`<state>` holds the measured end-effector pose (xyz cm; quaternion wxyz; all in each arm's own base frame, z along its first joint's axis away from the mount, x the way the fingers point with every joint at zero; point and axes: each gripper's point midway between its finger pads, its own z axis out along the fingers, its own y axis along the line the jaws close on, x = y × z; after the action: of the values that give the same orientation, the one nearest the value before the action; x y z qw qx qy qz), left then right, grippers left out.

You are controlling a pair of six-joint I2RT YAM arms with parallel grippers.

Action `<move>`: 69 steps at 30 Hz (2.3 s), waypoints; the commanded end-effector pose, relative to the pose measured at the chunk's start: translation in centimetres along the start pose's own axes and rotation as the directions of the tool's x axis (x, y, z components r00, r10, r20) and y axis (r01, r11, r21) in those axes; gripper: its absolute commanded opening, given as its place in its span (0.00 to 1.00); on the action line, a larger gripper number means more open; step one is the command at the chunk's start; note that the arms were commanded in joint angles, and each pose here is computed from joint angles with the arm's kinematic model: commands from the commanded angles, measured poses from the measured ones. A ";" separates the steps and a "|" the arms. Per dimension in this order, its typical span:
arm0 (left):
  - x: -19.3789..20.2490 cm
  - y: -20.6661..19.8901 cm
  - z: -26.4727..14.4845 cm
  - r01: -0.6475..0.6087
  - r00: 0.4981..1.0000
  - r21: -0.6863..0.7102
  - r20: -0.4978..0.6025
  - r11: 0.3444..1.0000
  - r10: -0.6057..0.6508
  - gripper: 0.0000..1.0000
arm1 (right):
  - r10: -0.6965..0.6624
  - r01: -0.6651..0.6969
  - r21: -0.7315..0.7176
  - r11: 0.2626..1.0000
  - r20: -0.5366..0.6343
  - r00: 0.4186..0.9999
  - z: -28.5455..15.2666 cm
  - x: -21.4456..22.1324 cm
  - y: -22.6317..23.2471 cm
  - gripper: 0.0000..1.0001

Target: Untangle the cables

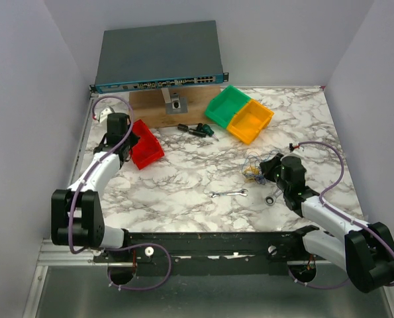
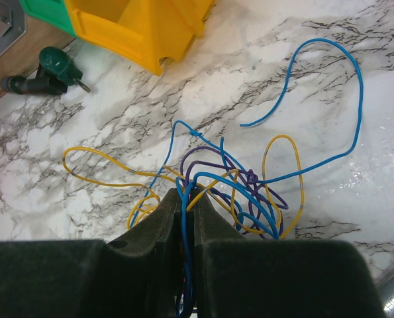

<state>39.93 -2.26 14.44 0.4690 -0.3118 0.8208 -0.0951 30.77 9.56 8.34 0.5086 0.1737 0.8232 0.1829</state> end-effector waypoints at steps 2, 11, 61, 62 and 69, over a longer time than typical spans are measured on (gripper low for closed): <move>0.9 0.7 2.0 0.041 0.995 -0.002 -0.095 0.999 -0.041 0.00 | -0.004 0.004 -0.003 1.000 0.007 1.000 0.1 -0.2 0.2 0.01; 4.6 0.0 5.0 0.088 0.964 0.023 -0.254 0.996 -0.079 0.00 | -0.003 0.003 -0.002 1.000 0.009 1.000 0.1 -0.2 0.1 0.01; 24.5 -18.8 -12.8 -0.175 0.706 0.854 -0.238 0.490 0.667 0.72 | -0.111 0.084 -0.315 0.946 -0.070 0.991 -1.1 2.1 6.1 0.61; 24.8 -18.9 -12.7 -0.164 0.703 0.856 -0.247 0.490 0.667 0.72 | -0.117 0.081 -0.301 0.950 -0.103 0.988 -0.6 2.8 5.8 0.60; 27.4 -17.9 -11.2 -0.140 0.653 0.850 -0.306 0.508 0.693 0.68 | -0.140 0.072 -0.267 0.961 -0.246 0.959 1.7 5.5 5.5 0.42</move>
<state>28.77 -33.51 9.48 0.2916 0.1802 0.8572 -0.3843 29.89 16.39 6.43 0.4439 0.0478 0.8499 0.2798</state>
